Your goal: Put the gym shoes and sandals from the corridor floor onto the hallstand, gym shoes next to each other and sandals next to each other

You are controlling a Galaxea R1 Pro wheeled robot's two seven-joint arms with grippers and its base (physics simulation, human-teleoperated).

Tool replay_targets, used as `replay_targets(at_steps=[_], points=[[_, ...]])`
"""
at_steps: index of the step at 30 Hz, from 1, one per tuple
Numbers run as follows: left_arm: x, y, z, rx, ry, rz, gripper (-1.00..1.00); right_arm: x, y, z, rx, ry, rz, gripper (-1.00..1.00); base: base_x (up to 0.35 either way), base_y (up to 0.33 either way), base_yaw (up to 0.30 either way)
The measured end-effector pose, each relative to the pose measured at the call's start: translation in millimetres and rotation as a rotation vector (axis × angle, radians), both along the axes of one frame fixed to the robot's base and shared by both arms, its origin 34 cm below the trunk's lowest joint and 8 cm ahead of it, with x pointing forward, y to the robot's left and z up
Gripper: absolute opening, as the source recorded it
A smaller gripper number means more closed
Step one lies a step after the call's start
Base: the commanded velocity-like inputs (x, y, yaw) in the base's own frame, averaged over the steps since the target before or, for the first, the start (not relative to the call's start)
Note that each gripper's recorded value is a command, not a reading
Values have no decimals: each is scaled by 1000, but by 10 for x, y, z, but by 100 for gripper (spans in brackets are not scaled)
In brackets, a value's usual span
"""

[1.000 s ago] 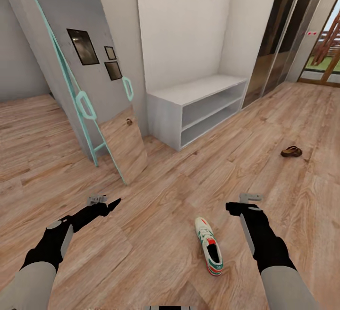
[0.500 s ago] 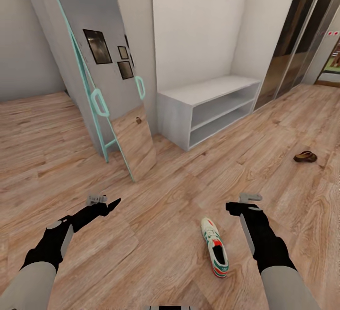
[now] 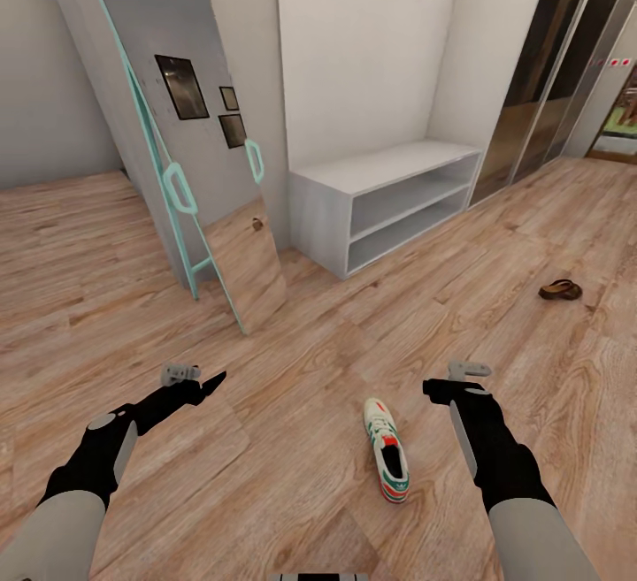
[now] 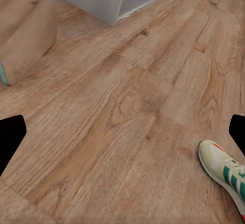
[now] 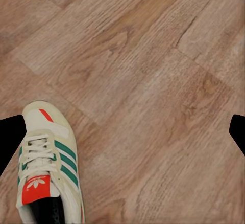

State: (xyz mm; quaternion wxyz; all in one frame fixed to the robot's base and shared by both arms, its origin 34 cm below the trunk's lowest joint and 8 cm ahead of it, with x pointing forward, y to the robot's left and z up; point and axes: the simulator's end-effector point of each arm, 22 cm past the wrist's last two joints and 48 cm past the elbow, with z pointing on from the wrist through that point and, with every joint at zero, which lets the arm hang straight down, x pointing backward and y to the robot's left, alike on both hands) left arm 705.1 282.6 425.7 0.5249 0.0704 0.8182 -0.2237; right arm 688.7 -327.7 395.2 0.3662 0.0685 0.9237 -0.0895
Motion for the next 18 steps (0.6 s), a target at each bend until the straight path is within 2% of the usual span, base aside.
replay_targets(at_steps=[18], points=[[-1, 2, -8, 2, 2, 1, 100, -5, 10, -12, 0, 3, 2, 100, -1, -2, 0]])
